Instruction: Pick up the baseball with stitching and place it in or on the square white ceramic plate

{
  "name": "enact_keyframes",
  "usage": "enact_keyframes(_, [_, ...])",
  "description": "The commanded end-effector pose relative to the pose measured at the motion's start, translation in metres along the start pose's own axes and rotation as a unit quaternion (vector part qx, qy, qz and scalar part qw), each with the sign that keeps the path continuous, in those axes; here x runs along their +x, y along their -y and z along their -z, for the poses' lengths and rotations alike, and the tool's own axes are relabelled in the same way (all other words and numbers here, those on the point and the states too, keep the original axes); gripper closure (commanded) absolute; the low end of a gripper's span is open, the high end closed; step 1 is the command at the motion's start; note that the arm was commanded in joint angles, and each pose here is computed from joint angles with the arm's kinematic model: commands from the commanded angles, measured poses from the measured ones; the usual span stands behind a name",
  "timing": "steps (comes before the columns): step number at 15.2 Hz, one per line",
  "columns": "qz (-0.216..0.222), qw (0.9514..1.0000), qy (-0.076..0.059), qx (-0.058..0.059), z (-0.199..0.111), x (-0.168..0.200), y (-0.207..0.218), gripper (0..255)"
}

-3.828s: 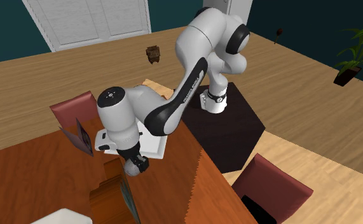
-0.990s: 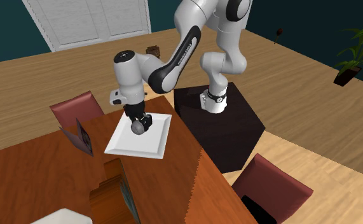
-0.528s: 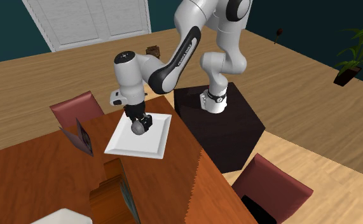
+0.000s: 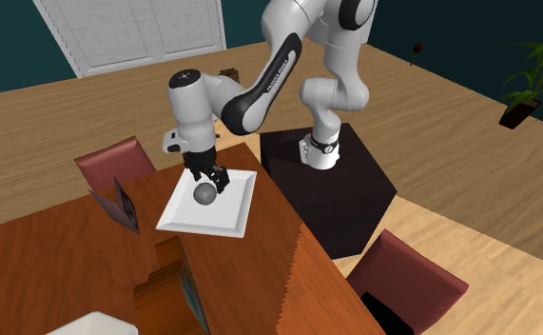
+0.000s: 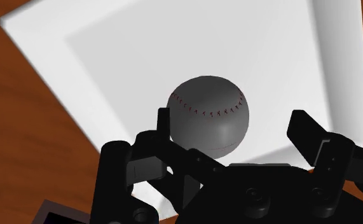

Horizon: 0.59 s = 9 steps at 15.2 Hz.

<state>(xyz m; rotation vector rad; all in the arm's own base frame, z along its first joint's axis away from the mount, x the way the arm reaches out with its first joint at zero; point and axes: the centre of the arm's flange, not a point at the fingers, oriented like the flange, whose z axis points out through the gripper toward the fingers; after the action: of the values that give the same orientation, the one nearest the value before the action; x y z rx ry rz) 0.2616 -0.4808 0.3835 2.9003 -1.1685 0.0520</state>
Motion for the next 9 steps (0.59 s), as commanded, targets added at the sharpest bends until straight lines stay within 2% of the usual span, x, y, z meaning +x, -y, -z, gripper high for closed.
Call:
enact_keyframes(1, [0.000, 1.0000, 0.000, 0.000, 0.023, -0.001, -0.001, 0])
enact_keyframes(2, [0.000, 1.0000, 0.000, 0.000, 0.034, -0.001, -0.001, 0])
enact_keyframes(9, [0.000, 1.0000, 0.000, 0.000, 0.034, -0.001, -0.001, 0])
